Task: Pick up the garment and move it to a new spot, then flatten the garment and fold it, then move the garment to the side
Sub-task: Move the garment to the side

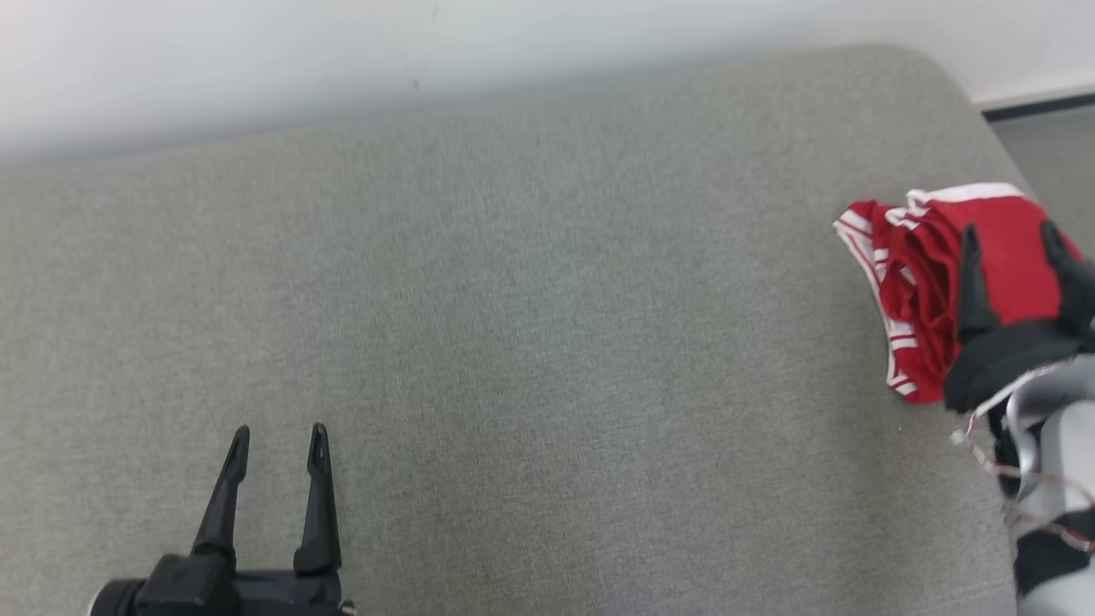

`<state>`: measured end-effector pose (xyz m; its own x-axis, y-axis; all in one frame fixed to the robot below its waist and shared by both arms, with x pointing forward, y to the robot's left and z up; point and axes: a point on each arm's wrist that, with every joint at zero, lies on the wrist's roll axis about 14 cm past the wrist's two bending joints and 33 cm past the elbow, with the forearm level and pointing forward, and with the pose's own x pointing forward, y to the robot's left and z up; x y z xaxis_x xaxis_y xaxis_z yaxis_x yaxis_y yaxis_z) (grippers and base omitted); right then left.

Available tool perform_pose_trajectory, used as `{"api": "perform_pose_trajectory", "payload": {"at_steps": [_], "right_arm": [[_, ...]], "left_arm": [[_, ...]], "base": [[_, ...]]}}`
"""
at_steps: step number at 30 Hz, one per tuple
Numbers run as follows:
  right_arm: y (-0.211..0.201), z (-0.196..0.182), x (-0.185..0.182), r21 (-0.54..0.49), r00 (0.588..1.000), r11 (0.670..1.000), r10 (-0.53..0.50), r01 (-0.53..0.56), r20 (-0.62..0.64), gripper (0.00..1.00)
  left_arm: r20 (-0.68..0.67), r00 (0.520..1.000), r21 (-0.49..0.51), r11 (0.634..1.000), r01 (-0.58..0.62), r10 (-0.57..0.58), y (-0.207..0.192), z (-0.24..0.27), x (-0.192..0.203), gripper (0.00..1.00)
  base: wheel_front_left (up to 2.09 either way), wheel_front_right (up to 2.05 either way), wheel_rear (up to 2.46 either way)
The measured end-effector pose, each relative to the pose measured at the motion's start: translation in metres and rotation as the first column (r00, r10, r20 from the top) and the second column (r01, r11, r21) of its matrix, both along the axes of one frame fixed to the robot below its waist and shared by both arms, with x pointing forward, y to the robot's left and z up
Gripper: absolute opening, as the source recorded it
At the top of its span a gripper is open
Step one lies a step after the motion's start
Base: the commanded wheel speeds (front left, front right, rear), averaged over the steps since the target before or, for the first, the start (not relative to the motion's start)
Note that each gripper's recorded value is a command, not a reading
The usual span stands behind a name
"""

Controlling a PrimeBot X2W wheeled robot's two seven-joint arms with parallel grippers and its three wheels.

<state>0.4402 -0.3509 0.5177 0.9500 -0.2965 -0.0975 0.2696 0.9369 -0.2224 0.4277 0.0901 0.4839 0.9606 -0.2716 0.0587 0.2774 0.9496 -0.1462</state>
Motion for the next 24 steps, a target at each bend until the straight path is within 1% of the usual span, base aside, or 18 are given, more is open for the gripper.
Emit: {"api": "perform_pose_trajectory", "payload": {"at_steps": [2, 6, 9, 12, 13, 17, 24], "right_arm": [[0.010, 0.006, -0.009, 0.011, 0.999, 1.000, 0.025, -0.025, 0.045, 1.00], [0.039, 0.005, -0.027, 0.055, 0.992, 0.994, 0.089, -0.094, 0.091, 1.00], [0.063, 0.002, -0.041, 0.075, 0.981, 0.984, 0.154, -0.164, 0.117, 1.00], [0.076, -0.004, -0.058, 0.096, 0.972, 0.974, 0.191, -0.205, 0.134, 1.00], [0.084, -0.008, -0.068, 0.113, 0.968, 0.968, 0.207, -0.224, 0.144, 1.00], [0.096, -0.008, -0.080, 0.109, 0.957, 0.960, 0.239, -0.259, 0.166, 1.00], [0.121, -0.022, -0.092, 0.162, 0.950, 0.944, 0.261, -0.288, 0.168, 1.00]], "left_arm": [[0.009, 1.000, -0.006, 1.000, -0.008, 0.008, 0.003, 0.006, -0.006, 1.00], [0.027, 0.999, -0.009, 0.999, -0.038, 0.039, 0.011, 0.016, -0.017, 1.00], [0.034, 0.998, -0.012, 0.998, -0.061, 0.061, 0.018, 0.021, -0.025, 1.00], [0.038, 0.995, -0.021, 0.996, -0.087, 0.087, 0.025, 0.025, -0.033, 1.00], [0.028, 0.993, -0.034, 0.993, -0.111, 0.112, 0.030, 0.024, -0.039, 1.00], [-0.003, 0.987, -0.041, 0.986, -0.162, 0.162, 0.044, 0.017, -0.049, 1.00], [-0.021, 0.971, -0.022, 0.971, -0.237, 0.237, 0.066, 0.012, -0.059, 1.00]], "base": [[0.00, 0.00, 0.00], [0.00, 0.00, 0.00], [0.00, 0.00, 0.00], [0.00, 0.00, 0.00], [0.00, 0.00, 0.00], [0.00, 0.00, 0.00], [0.00, 0.00, 0.00]]}}
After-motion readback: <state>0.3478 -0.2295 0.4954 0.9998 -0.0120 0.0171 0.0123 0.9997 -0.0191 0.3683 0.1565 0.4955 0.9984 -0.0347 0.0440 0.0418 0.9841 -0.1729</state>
